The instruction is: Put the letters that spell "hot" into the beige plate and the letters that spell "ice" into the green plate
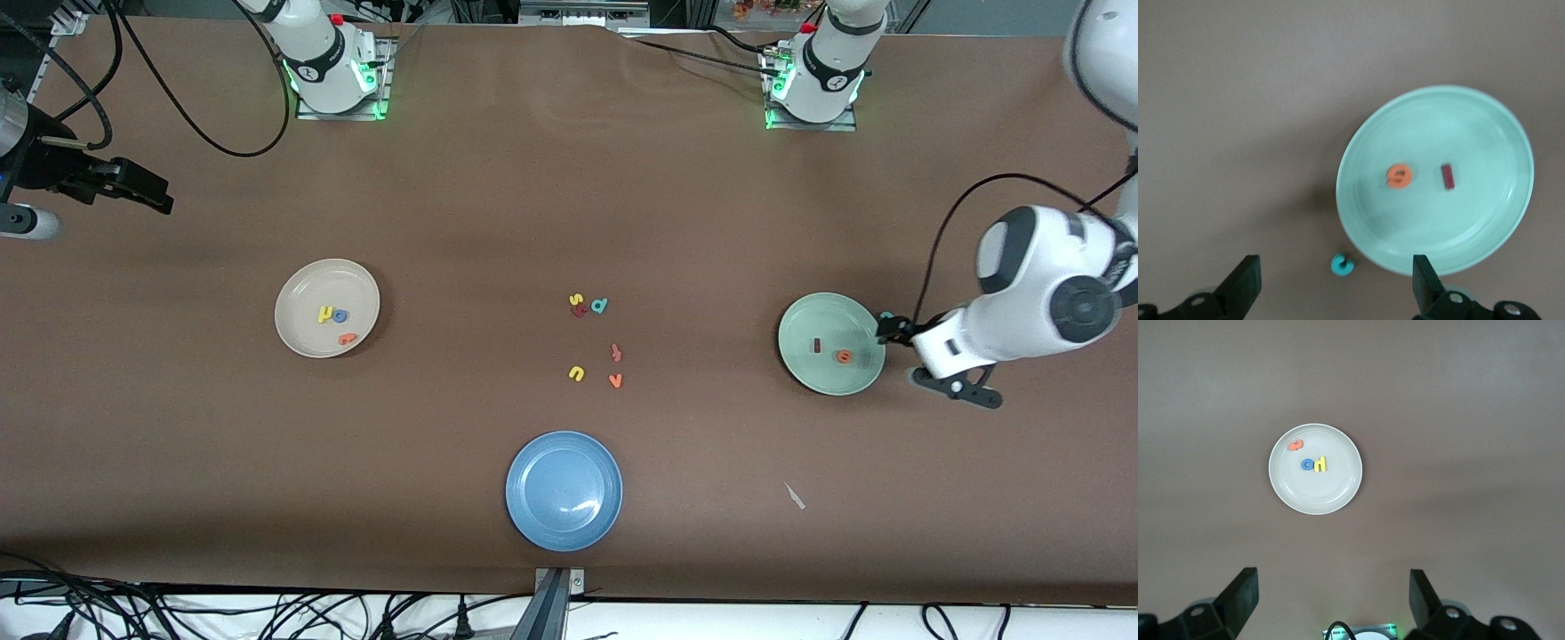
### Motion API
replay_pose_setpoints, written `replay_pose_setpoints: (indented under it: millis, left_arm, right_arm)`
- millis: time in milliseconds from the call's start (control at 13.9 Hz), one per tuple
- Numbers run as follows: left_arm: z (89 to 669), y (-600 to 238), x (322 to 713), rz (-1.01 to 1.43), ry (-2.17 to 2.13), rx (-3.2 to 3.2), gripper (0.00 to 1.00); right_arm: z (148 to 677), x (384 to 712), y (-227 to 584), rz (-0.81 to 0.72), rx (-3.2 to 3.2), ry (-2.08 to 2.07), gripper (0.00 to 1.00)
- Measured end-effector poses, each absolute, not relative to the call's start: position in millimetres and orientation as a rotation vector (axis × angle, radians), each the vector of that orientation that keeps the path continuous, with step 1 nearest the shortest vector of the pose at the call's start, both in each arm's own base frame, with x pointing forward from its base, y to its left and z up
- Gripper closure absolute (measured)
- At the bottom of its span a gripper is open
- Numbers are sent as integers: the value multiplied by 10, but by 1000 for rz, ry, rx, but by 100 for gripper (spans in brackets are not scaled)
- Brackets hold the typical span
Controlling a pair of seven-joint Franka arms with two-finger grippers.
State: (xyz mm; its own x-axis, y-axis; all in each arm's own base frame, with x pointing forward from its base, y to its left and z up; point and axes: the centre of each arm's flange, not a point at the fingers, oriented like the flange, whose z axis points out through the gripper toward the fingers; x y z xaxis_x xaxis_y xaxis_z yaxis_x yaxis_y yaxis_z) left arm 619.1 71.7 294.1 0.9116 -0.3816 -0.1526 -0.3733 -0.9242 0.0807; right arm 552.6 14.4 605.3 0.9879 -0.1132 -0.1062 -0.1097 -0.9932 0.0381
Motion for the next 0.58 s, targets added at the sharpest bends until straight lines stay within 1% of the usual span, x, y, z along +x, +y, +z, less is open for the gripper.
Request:
replay_pose_setpoints:
  millis: [144, 359, 575]
  left_arm:
    - [2873, 878, 5951, -228, -657, 2949, 0]
    - [2591, 737, 5588, -135, -775, 2908, 0]
    - [2360, 585, 5410, -137, -950, 2911, 0]
  right_arm:
    - [6053, 5526, 140, -168, 3100, -175, 0]
    - [6053, 5526, 122, -169, 3100, -180, 0]
    - [6053, 5526, 121, -169, 3100, -181, 0]
